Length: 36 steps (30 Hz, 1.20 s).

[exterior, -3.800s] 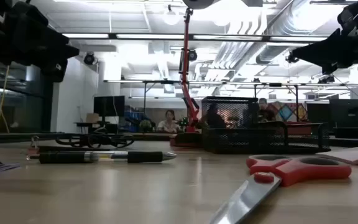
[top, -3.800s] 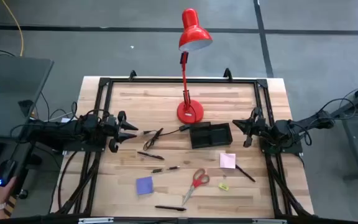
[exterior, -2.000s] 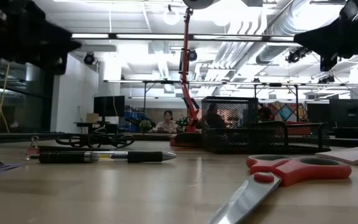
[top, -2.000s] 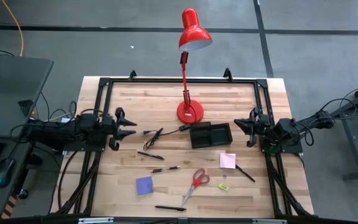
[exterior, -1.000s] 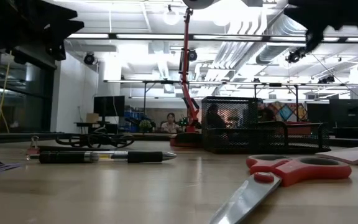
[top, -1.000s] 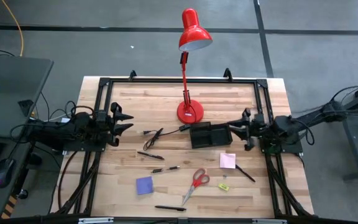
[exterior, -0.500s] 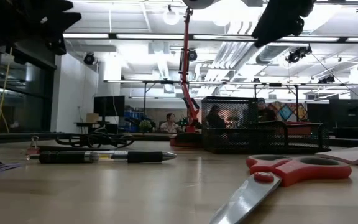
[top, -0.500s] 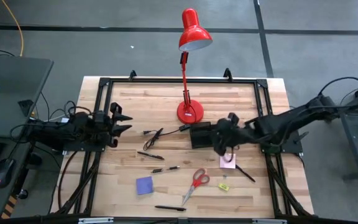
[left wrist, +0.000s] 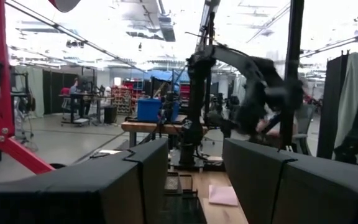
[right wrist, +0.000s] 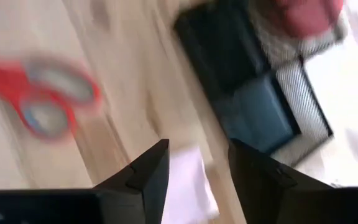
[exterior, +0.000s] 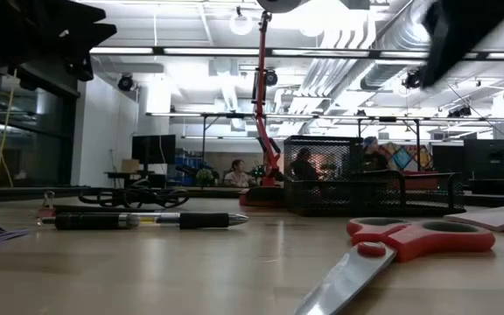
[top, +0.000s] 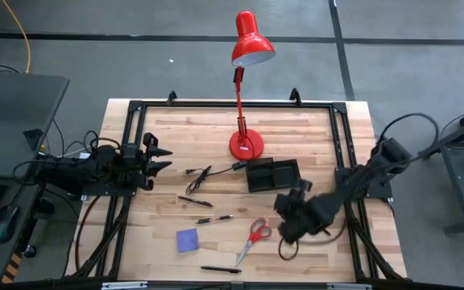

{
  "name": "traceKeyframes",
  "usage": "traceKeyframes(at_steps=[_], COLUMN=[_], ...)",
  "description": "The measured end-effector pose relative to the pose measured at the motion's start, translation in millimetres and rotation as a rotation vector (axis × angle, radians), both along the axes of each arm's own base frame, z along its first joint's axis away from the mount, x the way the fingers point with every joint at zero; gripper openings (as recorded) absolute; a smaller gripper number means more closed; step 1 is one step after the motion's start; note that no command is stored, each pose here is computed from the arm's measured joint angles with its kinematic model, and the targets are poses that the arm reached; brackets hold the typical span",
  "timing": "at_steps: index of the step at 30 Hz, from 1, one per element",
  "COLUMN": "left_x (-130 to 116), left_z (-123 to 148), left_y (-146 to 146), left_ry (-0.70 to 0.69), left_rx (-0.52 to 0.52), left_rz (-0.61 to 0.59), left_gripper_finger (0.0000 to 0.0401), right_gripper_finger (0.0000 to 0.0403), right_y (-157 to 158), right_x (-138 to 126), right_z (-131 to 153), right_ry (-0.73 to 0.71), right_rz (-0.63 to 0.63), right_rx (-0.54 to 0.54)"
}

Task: Pick and place office supplies into organizer
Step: Put the pink sticky notes into the desk organizer

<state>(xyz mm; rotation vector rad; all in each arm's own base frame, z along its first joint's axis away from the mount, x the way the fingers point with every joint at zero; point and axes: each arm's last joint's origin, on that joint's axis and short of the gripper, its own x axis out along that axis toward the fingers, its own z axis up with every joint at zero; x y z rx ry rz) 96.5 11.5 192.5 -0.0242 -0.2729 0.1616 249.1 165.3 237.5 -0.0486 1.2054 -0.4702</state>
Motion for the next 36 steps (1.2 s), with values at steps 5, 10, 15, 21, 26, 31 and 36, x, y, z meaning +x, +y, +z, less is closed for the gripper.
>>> traceKeyframes(at_steps=[5,10,15,21,26,31,36], left_x=[0,0,1,1,1,1,1], left_z=[0,1,-2,-3,-3,-3,-3], left_y=[0,0,0,0,0,0,0], left_ry=[-0.001,-0.003,0.028,0.033,0.038,0.041,0.041], left_rx=[0.022,0.027,0.024,0.015,0.015,0.015,0.016], left_rz=[0.010,0.011,0.011,0.016,0.016,0.016,0.016], left_gripper_finger=[0.0145,0.0145,0.0145,0.0145,0.0145,0.0145,0.0145], right_gripper_finger=[0.0156,0.0158,0.0154,0.0158,0.0158,0.0157,0.0156], right_y=[16,25,35,42,43,39,37], right_x=[-11,-11,-14,-17,-15,-23,-21], right_z=[-39,-59,-71,-76,-81,-96,-98], right_ry=[0.201,0.257,0.327,0.319,0.278,0.290,0.276], right_rz=[-0.018,-0.086,-0.081,-0.058,-0.042,-0.070,-0.068], right_rx=[-0.088,-0.068,-0.036,-0.027,-0.019,-0.009,-0.009])
